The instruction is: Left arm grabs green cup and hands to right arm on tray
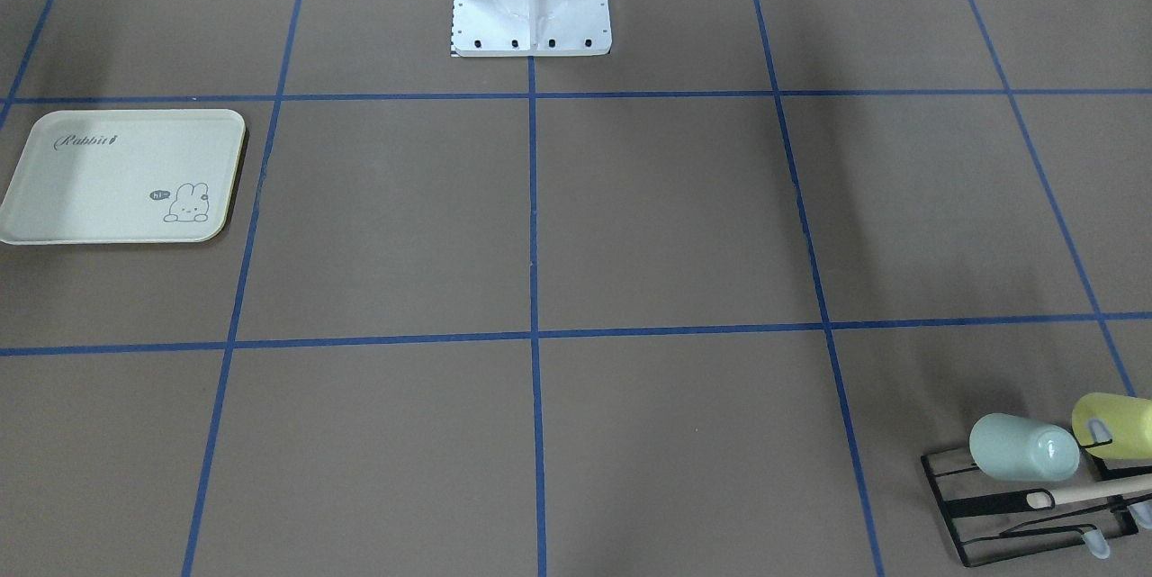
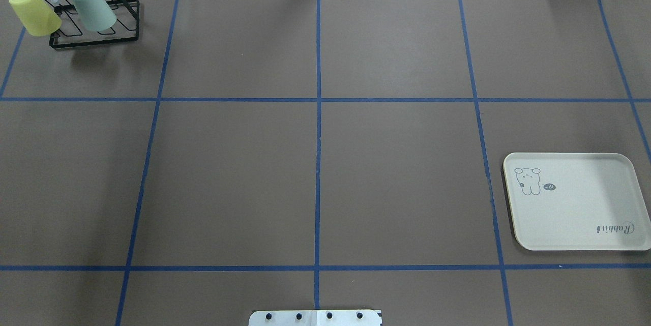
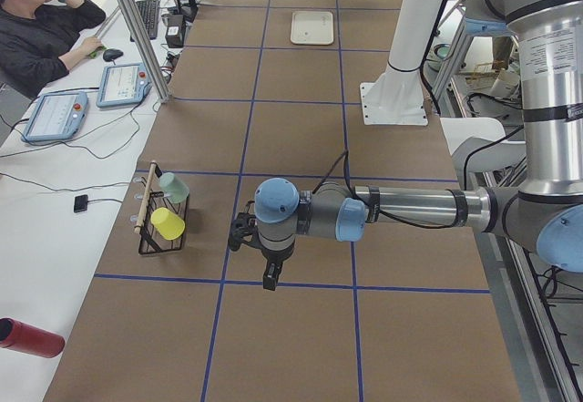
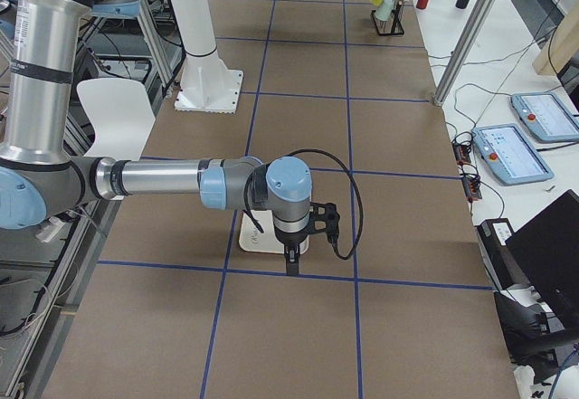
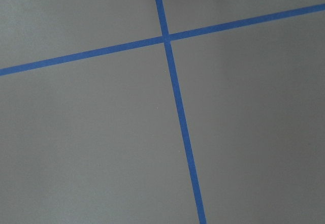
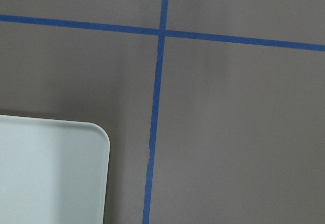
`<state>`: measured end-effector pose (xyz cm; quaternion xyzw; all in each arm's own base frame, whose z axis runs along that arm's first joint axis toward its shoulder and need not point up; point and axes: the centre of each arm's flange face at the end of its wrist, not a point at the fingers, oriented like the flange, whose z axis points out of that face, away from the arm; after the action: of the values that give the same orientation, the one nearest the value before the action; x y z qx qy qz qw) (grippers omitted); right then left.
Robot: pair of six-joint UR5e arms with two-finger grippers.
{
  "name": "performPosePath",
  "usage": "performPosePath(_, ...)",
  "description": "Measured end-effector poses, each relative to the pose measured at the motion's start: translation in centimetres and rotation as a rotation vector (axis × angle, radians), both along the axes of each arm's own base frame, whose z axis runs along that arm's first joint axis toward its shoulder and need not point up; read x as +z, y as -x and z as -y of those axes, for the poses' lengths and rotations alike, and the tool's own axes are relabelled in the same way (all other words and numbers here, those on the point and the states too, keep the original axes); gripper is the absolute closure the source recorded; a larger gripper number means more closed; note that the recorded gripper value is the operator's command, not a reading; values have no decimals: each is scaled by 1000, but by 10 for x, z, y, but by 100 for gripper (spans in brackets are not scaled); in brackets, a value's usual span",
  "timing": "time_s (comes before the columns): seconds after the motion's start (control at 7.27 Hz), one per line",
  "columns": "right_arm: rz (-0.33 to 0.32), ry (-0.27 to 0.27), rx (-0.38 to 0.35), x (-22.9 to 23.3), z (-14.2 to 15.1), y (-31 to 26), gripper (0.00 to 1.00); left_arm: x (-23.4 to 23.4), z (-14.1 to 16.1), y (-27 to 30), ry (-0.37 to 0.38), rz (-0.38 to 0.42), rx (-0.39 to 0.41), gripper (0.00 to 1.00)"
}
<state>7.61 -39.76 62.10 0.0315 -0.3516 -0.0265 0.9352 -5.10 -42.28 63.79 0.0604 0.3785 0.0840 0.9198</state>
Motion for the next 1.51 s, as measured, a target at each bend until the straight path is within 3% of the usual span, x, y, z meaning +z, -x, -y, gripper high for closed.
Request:
performPosePath(0.69, 11, -15, 1, -3, 3, 1, 0, -23, 5, -1, -69, -8, -3, 0)
performPosePath(0.96, 23, -127, 1, -4, 10, 2, 0, -60, 30, -2, -167, -9, -4, 0)
performPosePath(1.24, 26, -241, 10, -11, 20, 2, 0, -109, 75, -3, -296, -10, -10, 0)
performPosePath(1.51, 33, -294, 15, -28, 35, 2, 0, -154, 121, -6, -336, -30, -71, 0)
